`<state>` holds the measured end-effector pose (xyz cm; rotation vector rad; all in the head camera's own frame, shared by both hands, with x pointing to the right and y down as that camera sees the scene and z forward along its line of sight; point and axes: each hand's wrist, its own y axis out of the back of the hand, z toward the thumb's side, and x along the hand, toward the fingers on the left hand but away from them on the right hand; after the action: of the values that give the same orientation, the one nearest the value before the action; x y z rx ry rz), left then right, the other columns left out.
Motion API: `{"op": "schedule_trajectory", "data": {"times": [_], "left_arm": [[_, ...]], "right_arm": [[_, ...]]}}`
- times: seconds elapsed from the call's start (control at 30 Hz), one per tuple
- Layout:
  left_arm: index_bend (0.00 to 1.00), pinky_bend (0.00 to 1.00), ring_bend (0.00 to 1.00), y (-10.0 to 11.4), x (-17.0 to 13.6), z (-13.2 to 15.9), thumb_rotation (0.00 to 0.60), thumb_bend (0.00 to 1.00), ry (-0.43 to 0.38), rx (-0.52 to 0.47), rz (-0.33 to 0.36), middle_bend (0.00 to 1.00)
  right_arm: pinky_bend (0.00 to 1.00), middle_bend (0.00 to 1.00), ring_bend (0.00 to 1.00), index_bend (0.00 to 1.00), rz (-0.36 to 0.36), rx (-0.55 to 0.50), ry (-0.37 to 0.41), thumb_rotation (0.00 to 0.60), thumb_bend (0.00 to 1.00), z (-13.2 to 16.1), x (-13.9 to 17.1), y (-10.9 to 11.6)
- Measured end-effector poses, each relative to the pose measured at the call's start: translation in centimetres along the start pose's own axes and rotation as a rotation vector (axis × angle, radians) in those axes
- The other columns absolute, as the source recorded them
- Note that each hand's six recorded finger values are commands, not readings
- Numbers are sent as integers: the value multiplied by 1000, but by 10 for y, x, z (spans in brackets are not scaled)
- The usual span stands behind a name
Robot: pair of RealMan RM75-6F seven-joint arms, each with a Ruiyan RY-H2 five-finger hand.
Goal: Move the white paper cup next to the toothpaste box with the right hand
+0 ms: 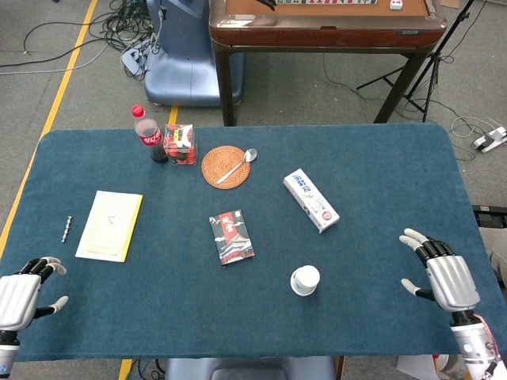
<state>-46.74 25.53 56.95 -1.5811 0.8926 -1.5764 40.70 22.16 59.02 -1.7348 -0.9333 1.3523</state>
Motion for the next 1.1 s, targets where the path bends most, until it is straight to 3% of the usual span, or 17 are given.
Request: {"op": "schedule_trajectory", "data": {"times": [0.37, 0.5, 0.8, 1.1], "left_arm": [[444, 586, 298, 10, -6, -10, 600, 91, 40, -5, 15, 334], [446, 586, 298, 10, -6, -9, 600, 92, 38, -7, 11, 338], [439, 587, 298, 10, -4, -12, 600, 92, 48, -22, 5, 339], [436, 587, 311, 13, -4, -17, 600, 91, 66, -41, -1, 357]], "right_arm": [[157, 47, 48, 73, 68, 6, 206, 600, 0, 67, 0, -32], [134, 13, 12, 17, 85, 34, 261, 600, 0, 88, -4, -44], [48, 0, 0, 0, 85, 72, 347, 600, 0, 131, -18, -74], [39, 0, 0, 0, 57, 77, 382, 600, 0, 151, -30, -98]]}}
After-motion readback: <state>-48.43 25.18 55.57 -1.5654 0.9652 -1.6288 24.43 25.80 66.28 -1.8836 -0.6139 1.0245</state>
